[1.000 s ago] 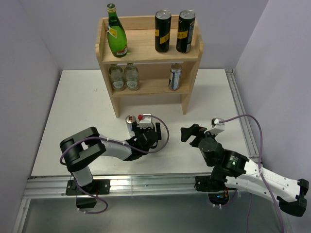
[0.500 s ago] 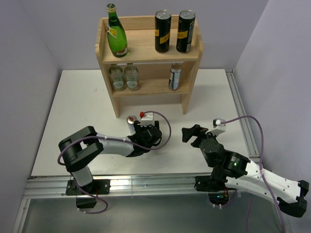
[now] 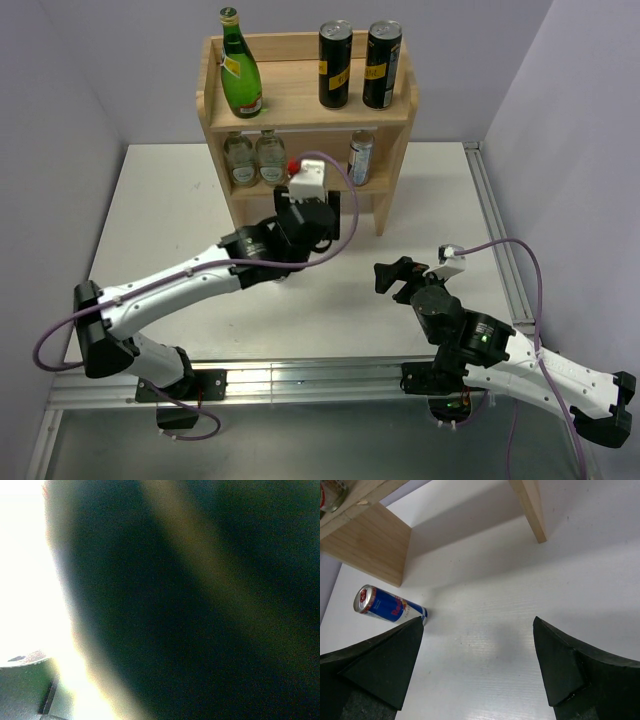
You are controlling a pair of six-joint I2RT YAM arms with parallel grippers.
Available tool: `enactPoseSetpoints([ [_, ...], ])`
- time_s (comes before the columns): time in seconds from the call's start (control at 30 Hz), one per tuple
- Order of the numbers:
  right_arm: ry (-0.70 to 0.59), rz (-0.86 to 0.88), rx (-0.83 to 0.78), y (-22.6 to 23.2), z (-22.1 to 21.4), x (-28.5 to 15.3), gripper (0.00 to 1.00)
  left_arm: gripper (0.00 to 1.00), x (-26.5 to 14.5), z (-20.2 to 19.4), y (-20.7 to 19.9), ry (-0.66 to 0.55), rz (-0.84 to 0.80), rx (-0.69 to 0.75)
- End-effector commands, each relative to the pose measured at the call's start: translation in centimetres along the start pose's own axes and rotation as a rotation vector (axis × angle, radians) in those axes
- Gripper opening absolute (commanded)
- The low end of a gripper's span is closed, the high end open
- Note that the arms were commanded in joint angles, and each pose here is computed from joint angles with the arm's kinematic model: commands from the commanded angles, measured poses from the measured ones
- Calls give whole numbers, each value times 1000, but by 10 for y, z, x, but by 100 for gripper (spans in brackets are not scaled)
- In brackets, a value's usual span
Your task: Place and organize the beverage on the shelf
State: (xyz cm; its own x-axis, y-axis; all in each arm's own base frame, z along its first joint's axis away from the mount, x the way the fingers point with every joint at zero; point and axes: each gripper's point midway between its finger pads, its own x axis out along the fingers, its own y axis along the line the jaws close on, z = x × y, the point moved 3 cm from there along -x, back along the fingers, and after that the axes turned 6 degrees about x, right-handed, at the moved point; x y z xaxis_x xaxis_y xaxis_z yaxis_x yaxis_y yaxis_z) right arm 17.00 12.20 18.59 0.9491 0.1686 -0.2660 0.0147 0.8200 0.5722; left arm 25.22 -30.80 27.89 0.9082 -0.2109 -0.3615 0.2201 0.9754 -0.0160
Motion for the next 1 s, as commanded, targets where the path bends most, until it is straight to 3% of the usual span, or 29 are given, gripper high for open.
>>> enactPoseSetpoints([
  [0.0,-26,2,22,2,3,2,97,0,-41,102,28,-193,20,-64],
  [0.3,-27,5,27,3,3,2,97,0,-88,238,58,-420,29,-107],
  [0.43,-27,4,25,3,3,2,97,0,-85,263,64,-464,58,-81],
  [0.97,-35,0,13,2,1,4,97,0,-43,284,81,-557,155,-97],
])
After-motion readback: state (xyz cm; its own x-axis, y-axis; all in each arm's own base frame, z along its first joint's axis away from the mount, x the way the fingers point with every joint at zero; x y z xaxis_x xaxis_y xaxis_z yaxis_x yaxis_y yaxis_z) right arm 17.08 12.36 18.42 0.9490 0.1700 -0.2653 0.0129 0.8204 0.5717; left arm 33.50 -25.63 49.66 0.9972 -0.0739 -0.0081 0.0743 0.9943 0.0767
